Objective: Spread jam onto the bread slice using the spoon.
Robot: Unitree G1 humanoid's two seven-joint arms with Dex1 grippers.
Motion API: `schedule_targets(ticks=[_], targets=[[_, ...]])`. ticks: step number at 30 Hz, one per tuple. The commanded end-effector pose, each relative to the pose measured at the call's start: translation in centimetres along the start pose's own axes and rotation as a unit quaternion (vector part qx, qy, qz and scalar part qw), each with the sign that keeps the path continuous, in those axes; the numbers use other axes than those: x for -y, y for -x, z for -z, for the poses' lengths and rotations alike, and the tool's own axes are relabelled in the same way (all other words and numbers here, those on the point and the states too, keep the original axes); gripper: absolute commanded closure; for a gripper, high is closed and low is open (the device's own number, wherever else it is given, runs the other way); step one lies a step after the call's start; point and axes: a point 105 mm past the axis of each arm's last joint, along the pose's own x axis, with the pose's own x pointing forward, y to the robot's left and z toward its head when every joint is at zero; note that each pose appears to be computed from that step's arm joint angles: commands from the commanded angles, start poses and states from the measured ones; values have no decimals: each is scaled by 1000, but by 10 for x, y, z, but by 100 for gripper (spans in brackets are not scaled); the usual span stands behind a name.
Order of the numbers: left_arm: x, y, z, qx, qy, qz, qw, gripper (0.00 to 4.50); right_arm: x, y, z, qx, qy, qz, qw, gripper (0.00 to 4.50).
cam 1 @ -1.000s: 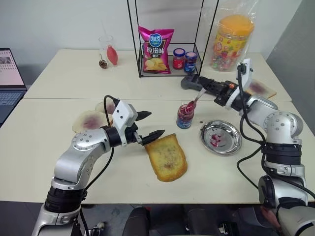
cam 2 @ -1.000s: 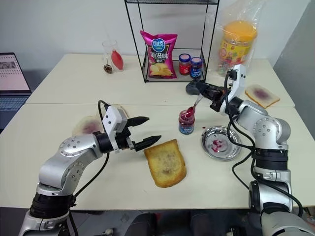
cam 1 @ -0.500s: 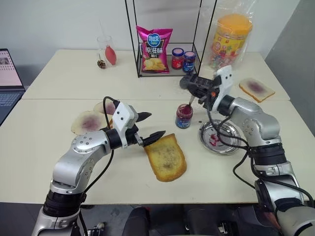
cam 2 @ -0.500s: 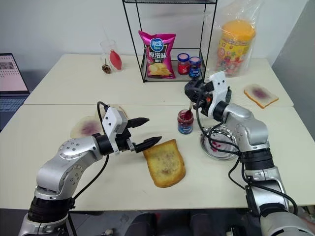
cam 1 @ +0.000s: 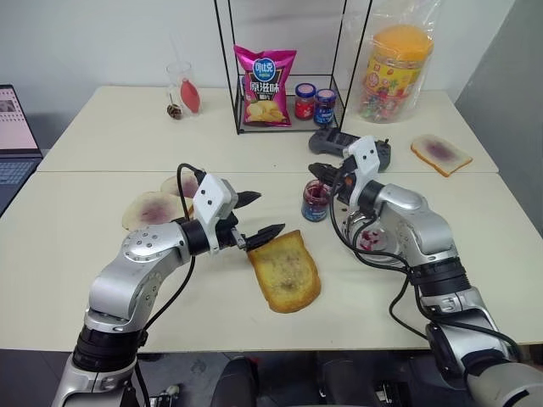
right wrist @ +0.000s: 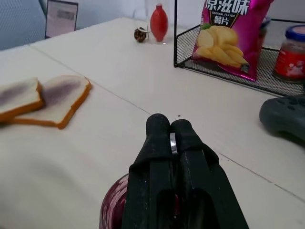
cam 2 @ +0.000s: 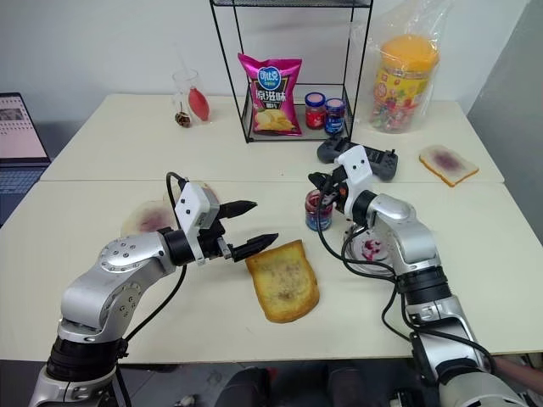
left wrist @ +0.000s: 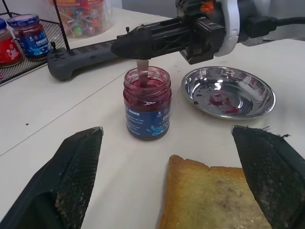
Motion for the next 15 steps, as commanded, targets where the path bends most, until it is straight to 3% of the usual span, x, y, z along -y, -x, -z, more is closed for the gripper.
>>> schedule_targets(ticks=[1,11,15], targets=[[3,0,-13,15,-23,5,1000,0,-1,2,-14,20,-81,3,997,446],[0,-2,-14,16,-27,6,999,0,6,5,-27,36,-246,26,968,446],[0,-2,-14,17,-29,5,999,0,11,8,-32,38,-267,36,962,446]])
